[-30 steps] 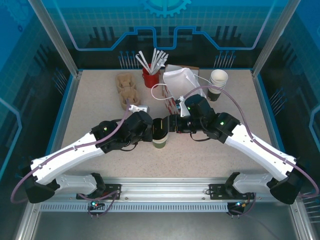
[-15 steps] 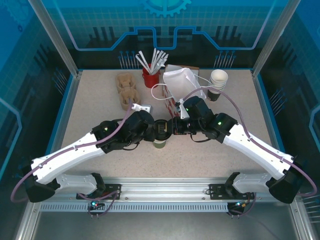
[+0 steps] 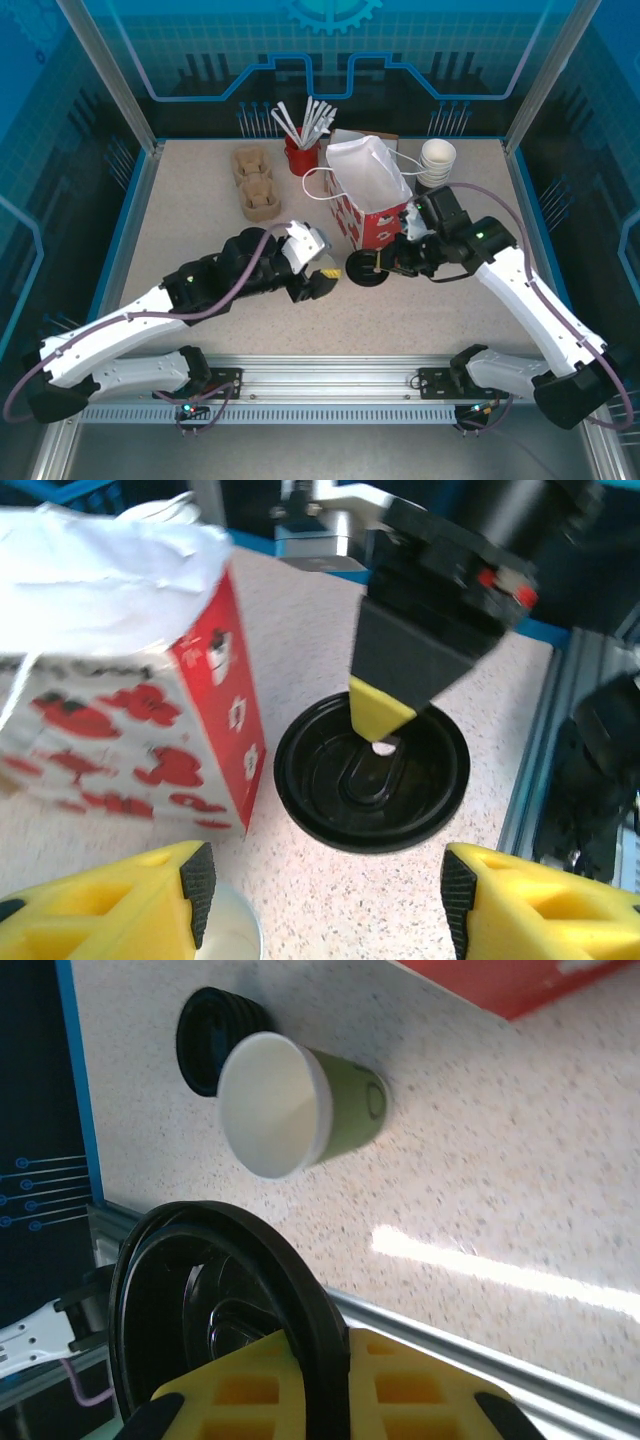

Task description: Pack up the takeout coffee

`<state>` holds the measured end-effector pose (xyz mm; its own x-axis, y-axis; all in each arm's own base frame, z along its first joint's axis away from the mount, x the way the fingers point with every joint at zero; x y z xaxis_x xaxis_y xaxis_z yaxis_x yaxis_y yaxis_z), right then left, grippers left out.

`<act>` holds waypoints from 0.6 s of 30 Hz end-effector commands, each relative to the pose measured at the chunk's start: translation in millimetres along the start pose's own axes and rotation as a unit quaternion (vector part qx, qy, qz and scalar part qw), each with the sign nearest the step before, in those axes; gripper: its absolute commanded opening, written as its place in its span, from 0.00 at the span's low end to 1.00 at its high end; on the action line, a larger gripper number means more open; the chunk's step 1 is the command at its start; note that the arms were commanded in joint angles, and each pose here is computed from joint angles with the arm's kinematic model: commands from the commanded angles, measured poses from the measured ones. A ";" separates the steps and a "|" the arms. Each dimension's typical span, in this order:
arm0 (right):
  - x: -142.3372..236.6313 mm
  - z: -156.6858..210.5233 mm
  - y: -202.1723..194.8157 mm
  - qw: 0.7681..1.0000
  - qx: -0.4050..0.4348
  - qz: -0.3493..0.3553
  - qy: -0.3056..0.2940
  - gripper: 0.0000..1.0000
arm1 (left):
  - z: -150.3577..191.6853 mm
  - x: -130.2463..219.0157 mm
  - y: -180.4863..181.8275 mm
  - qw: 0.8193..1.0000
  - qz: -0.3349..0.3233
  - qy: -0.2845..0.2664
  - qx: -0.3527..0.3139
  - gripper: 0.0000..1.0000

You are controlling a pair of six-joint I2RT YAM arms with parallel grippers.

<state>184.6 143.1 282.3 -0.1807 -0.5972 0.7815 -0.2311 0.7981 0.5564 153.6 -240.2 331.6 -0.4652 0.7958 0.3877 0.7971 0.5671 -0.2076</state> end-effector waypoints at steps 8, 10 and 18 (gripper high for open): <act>27.1 32.0 -12.4 0.994 -0.041 -0.072 0.071 0.00 | 2.6 -33.2 -26.3 0.953 0.100 -0.035 -0.284 0.63; 25.5 32.4 -13.9 0.993 -0.046 -0.080 0.075 0.00 | 5.3 -40.7 -29.0 0.946 0.096 -0.022 -0.310 0.62; 18.2 31.2 -17.4 0.991 -0.051 -0.090 0.089 0.00 | 8.1 -56.1 -31.2 0.931 0.087 -0.020 -0.353 0.52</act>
<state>158.6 115.8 281.3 -0.0132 -0.6921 0.7217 -0.1636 0.7135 0.6813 150.0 -294.2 287.6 -0.2890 0.8483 0.4436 0.9414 0.1678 0.2925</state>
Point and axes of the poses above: each hand's point on the last joint's axis, 136 mm out from that joint toward the fingers, its own x axis back along the fingers, its own y axis along the line the jaws close on, z = x × y, the point moved 7 cm from there along x, back along the fingers, and after that the axes turned 15 degrees about x, right-handed, at the moved point
